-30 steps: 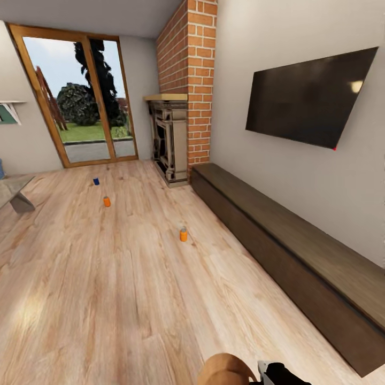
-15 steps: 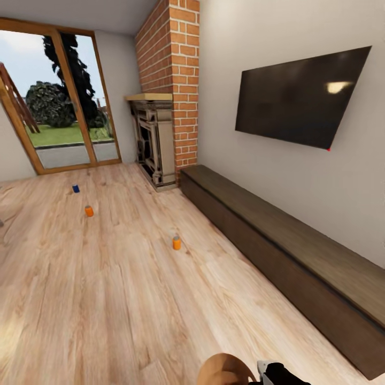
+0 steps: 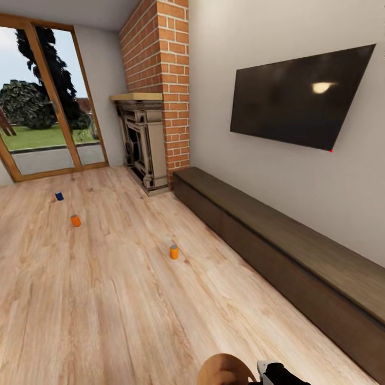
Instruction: Put the three can of soda from the living room inside the tash can in the kitchen.
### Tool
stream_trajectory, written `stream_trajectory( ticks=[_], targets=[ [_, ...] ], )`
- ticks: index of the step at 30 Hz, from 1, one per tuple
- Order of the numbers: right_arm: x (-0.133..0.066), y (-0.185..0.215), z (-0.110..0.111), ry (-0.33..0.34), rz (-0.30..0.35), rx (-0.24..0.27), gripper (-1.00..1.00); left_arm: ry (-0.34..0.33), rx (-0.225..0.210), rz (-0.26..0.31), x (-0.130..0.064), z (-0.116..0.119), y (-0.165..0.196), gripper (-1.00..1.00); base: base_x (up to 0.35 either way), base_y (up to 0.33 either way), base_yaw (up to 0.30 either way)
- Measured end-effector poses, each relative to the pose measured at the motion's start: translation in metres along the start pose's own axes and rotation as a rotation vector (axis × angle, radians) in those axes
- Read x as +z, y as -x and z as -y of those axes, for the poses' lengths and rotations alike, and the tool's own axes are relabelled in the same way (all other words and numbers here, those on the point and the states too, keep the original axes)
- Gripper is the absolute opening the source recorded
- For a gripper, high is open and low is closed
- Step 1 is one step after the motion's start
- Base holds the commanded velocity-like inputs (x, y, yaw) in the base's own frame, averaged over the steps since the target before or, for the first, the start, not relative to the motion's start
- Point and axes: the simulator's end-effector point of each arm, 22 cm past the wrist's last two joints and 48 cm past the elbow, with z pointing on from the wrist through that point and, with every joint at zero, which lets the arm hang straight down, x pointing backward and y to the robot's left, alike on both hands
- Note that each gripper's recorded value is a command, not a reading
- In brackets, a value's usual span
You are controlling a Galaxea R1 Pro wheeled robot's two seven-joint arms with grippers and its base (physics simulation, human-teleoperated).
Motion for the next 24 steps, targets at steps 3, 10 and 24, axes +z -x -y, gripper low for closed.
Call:
stream_trajectory(
  ticks=[3, 10, 24],
  targets=[
    [0.0000, 0.0000, -0.0001, 0.000, 0.000, -0.001, -1.00, 0.000, 0.000, 0.000, -0.0001, -0.0002, 0.0000, 1.00, 0.272, 0.242, -0.197],
    [0.0000, -0.0002, 0.0000, 0.000, 0.000, 0.001, -1.00, -0.002, 0.000, -0.001, 0.0000, 0.0005, -0.0001, 1.00, 0.273, 0.242, -0.201],
    [0.0000, 0.0000, -0.0001, 0.000, 0.000, -0.001, -1.00, -0.023, -0.002, 0.000, -0.0002, 0.0047, 0.0001, 1.00, 0.252, 0.251, -0.200]
  ],
)
